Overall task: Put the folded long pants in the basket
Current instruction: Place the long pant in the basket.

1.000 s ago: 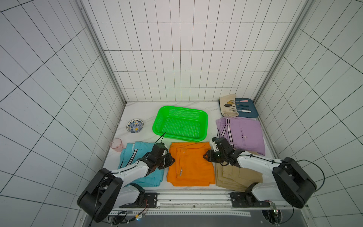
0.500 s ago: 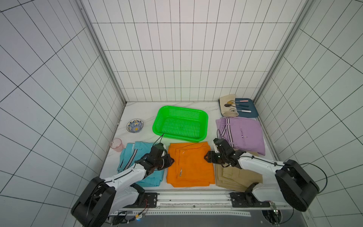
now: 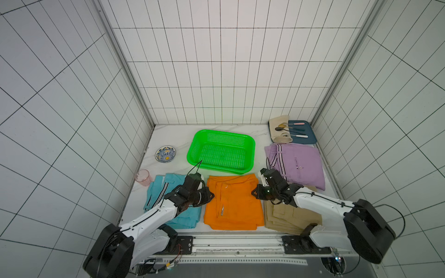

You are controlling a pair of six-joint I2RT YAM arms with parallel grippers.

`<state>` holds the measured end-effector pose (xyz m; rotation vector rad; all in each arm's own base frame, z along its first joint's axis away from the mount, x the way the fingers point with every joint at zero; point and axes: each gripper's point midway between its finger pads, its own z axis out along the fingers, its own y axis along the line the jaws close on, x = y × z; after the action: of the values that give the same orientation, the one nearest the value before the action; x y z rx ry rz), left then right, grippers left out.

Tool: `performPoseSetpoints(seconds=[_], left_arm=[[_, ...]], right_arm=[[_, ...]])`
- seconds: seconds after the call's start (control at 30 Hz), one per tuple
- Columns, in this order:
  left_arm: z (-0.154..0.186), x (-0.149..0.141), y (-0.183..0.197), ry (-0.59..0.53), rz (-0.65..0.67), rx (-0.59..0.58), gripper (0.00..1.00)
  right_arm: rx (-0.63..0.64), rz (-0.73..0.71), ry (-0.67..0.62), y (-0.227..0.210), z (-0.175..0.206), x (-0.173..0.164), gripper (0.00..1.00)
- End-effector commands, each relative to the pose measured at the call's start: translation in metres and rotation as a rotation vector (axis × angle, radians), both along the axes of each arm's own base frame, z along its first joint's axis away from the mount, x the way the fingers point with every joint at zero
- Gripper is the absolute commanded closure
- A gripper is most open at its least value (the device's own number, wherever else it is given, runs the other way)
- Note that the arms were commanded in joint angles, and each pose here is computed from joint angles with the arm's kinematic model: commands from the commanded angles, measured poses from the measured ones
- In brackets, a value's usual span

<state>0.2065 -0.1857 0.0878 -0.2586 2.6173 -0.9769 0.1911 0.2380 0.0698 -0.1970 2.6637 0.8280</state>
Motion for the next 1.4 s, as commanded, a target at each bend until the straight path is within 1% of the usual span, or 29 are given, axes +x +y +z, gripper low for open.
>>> performPoseSetpoints(seconds=[0.0,0.1,0.2,0.3,0.4,0.5,0.6,0.67,0.7,0.77,0.87,0.93,1.07,1.13,1.2,1.37], left_arm=[[0.051,-0.003,0.006,-0.066,-0.016,0.005,1.00],[0.086,-0.008,0.008,-0.109,-0.027,-0.013,1.00],[0.128,-0.007,0.013,-0.183,-0.013,-0.027,1.00],[0.177,0.001,0.016,-0.283,0.007,-0.049,1.00],[0.215,0.018,0.022,-0.313,0.027,-0.032,1.00],[0.237,0.033,0.025,-0.308,0.039,-0.011,1.00],[0.247,0.051,0.021,-0.334,0.051,-0.024,1.00],[0.246,0.069,0.020,-0.314,0.054,-0.036,1.00],[0.242,0.081,0.020,-0.291,0.052,-0.045,1.00],[0.234,0.105,0.022,-0.263,0.051,-0.047,1.00],[0.216,0.146,0.031,-0.240,0.064,0.014,1.00],[0.198,0.172,0.038,-0.201,0.085,0.061,1.00],[0.170,0.218,0.039,-0.135,0.087,0.000,1.00],[0.159,0.238,0.044,-0.095,0.098,-0.007,1.00],[0.147,0.256,0.045,-0.080,0.112,0.019,1.00],[0.118,0.300,0.047,-0.074,0.101,0.091,1.00]], right_arm=[[-0.029,-0.017,-0.074,-0.017,0.042,-0.008,1.00],[0.002,-0.018,-0.140,-0.022,0.089,-0.012,1.00],[0.034,-0.022,-0.197,-0.027,0.132,-0.014,1.00],[0.059,-0.028,-0.254,-0.027,0.172,-0.010,1.00],[0.052,-0.025,-0.288,-0.020,0.202,0.001,1.00],[0.049,-0.028,-0.316,-0.009,0.223,0.015,1.00],[0.034,-0.043,-0.348,0.003,0.233,0.035,1.00],[0.004,-0.044,-0.357,0.011,0.234,0.051,1.00],[0.007,-0.043,-0.379,0.020,0.237,0.062,1.00],[-0.021,-0.067,-0.386,0.026,0.232,0.081,1.00],[-0.035,-0.091,-0.369,0.036,0.216,0.113,1.00],[-0.027,-0.112,-0.353,0.040,0.201,0.135,1.00],[-0.029,-0.145,-0.342,0.043,0.169,0.177,1.00],[-0.064,-0.150,-0.339,0.043,0.151,0.198,1.00],[-0.095,-0.155,-0.312,0.044,0.130,0.215,1.00],[-0.098,-0.147,-0.270,0.053,0.092,0.244,1.00]])
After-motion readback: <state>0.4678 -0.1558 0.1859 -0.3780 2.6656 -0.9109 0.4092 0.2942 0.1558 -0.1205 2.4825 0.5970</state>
